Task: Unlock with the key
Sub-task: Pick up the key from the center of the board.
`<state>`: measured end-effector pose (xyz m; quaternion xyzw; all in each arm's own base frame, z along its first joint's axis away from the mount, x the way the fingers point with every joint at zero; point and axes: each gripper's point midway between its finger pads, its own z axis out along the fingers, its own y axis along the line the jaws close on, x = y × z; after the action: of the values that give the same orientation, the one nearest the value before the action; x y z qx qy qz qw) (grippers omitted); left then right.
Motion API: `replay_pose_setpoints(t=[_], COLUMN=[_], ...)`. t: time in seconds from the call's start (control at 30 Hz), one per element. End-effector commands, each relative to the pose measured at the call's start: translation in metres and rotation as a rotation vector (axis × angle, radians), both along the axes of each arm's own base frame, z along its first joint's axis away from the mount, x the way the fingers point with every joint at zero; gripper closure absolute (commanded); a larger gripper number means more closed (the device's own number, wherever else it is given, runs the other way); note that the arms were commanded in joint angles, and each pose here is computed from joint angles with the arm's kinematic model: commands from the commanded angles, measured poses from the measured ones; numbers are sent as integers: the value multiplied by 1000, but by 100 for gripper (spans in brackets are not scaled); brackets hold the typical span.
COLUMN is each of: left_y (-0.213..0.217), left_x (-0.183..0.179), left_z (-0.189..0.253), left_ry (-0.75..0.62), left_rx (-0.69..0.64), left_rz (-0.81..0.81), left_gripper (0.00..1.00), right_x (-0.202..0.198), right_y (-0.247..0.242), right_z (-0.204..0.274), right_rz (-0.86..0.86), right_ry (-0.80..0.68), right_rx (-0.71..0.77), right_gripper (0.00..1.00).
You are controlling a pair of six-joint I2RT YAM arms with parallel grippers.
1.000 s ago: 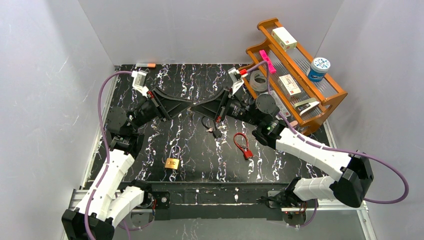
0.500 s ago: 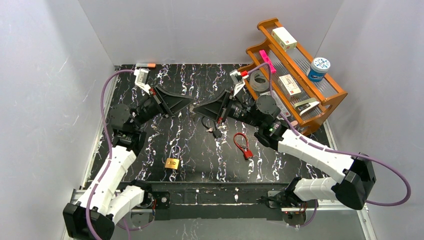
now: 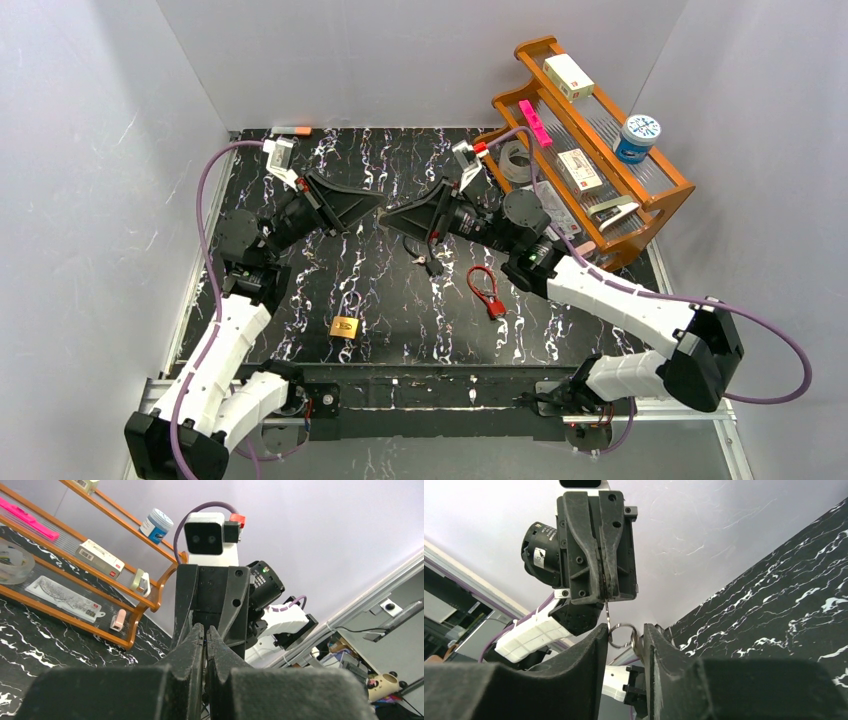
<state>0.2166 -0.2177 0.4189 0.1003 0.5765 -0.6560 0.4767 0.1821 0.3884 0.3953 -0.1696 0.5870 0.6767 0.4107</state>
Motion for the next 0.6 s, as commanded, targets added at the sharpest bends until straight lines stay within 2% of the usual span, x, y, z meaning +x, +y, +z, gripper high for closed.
replay_pose_setpoints(t=[0.0, 0.1, 0.2, 0.3, 0.37, 0.57], left_y=[6, 7, 7, 7, 7, 6], left_x=[-6, -4, -4, -4, -4, -3], left_z=[17, 15, 14, 13, 13, 11], left_ry=[-38, -29, -25, -20, -20, -15], left_rx=[-48, -55, -56, -56, -55, -53], left_rz=[36, 45, 46, 44, 43, 40], left_gripper=[100, 100, 100, 100, 100, 100], right_x=[-3, -2, -1, -1, -1, 4], right_y=[3, 5, 3, 3, 2, 0], right_z=[22, 19, 17, 18, 21, 30], right_rz=[39, 42, 29, 26, 23, -10], right_ry=[-31, -20, -16, -22, -27, -35], right_rx=[77, 73, 74, 80, 86, 100], right_gripper=[64, 71, 74, 58, 52, 54])
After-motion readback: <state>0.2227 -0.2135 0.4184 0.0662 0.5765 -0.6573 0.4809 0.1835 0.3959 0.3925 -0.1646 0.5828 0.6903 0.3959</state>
